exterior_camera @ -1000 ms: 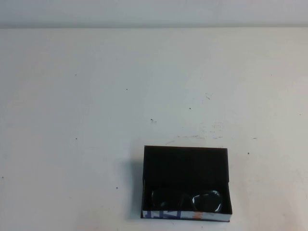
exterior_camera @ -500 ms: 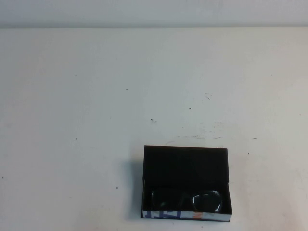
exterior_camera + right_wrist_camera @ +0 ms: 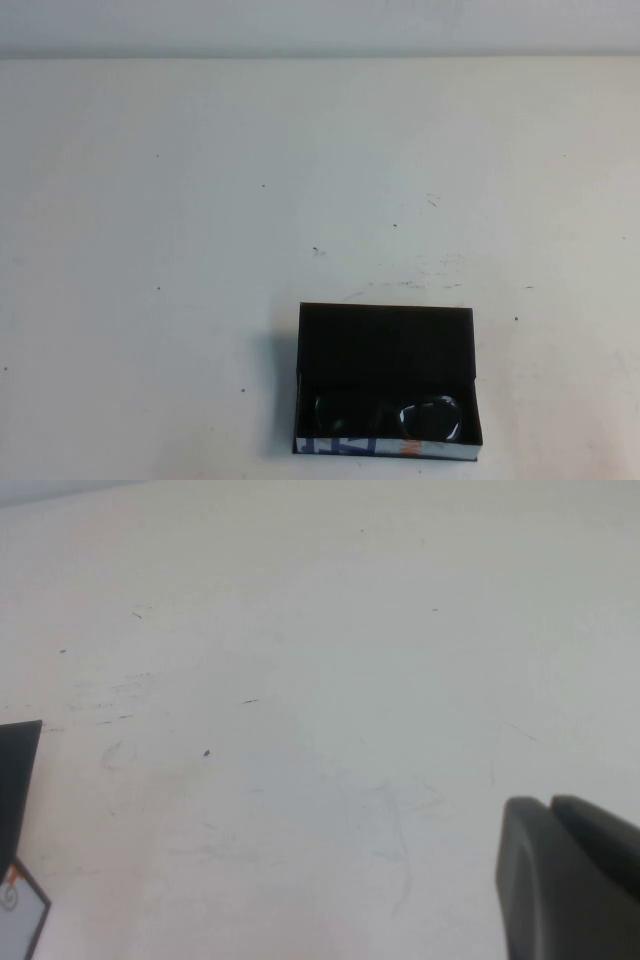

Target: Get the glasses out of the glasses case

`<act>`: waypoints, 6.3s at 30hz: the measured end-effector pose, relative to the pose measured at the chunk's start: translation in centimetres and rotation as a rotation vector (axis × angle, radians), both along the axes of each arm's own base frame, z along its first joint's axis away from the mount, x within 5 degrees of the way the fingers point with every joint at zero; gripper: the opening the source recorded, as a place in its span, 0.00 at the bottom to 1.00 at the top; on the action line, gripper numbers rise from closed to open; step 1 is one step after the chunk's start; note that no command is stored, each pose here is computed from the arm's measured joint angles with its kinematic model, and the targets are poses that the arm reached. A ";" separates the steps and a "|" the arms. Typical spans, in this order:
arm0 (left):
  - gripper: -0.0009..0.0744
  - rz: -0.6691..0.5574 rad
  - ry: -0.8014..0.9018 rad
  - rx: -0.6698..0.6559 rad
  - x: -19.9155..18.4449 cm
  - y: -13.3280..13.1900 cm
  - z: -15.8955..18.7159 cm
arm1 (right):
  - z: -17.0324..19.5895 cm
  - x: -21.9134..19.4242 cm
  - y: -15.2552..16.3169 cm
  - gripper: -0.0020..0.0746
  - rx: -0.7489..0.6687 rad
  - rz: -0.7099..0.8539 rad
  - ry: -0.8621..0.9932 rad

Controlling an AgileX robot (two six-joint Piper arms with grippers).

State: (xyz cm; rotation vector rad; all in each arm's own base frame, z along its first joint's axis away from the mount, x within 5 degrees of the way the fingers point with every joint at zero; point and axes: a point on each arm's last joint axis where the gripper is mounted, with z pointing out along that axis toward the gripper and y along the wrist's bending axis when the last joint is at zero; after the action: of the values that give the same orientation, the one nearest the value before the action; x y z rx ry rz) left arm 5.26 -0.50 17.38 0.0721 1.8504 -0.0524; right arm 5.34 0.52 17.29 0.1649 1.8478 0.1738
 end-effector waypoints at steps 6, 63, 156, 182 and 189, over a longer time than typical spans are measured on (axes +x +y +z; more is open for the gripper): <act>0.01 0.000 0.000 0.000 0.0 0.0 0.0 | 0.0 0.0 0.0 0.00 0.000 -0.001 -0.004; 0.01 0.000 0.000 0.000 0.0 0.0 0.0 | 16.6 2.7 0.5 0.00 0.387 0.000 -0.175; 0.01 0.000 0.000 0.000 0.0 0.0 0.0 | 8.2 18.8 25.1 0.22 -0.886 1.282 0.893; 0.01 0.000 0.000 0.000 0.0 0.0 0.0 | 4.6 20.3 26.6 0.50 -0.908 1.303 0.912; 0.01 0.000 0.000 0.000 0.0 0.0 0.0 | 3.1 20.5 26.8 0.50 -0.915 1.311 0.958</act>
State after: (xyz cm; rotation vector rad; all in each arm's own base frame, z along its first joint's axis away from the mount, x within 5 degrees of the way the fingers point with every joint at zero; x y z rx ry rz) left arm 5.26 -0.50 17.38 0.0721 1.8504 -0.0524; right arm 25.85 27.32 20.37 -1.9045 2.4628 0.1191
